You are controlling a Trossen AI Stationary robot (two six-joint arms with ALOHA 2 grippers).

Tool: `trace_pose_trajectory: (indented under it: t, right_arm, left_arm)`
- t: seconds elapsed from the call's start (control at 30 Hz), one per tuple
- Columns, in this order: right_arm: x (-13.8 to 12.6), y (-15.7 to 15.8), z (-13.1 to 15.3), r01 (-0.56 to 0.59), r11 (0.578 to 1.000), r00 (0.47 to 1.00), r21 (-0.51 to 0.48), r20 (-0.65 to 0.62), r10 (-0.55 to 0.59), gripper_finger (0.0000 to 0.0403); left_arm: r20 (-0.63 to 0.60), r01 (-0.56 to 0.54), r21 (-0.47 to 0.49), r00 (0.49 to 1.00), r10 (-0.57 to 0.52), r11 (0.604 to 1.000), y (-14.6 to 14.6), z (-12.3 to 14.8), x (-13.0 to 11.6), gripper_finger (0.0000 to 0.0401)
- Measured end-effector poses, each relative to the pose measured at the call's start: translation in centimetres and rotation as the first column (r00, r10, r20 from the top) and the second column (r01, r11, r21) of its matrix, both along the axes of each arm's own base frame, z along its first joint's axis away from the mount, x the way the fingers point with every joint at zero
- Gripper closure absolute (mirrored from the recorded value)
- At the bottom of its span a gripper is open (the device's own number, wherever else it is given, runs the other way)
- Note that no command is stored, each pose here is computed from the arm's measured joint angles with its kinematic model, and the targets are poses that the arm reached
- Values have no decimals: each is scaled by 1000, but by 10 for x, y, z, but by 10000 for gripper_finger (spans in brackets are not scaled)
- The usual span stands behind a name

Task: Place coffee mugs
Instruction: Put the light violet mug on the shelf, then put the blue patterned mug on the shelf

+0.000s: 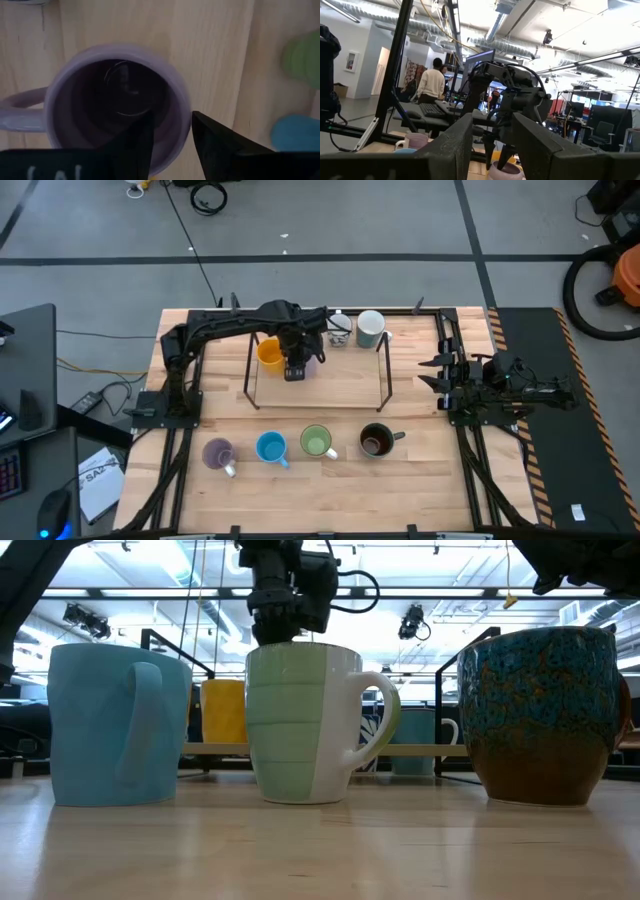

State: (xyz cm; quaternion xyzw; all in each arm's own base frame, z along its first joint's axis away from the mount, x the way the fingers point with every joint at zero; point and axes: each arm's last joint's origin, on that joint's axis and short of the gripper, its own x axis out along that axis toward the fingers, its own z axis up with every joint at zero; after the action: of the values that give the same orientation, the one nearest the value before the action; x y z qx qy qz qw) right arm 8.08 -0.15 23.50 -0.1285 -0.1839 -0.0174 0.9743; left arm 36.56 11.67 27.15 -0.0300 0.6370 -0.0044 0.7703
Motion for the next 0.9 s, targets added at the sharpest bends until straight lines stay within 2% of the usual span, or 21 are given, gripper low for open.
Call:
trace_pose_trajectory:
  t: [0.23,0.47,0.57,0.67,0.9]
  right_arm:
    - [0,0,0,0,1000,1000,1,-2,0,259]
    - [0,0,0,0,1000,1000,1,-4,0,259]
    - [0,0,0,0,1000,1000,1,-2,0,259]
    - [0,0,0,0,1000,1000,1,-2,0,259]
    - [0,0,0,1,1000,1000,1,-4,-1,259]
  left_arm:
    - [-8,1,-1,1000,-1,1000,-1,2,-1,261]
    - [48,16,20,999,-17,1000,-3,34,1,261]
    - [136,16,60,990,-24,998,2,49,6,261]
    - [230,-24,149,973,-11,989,7,54,15,261]
    - [366,-130,278,930,20,952,20,45,43,261]
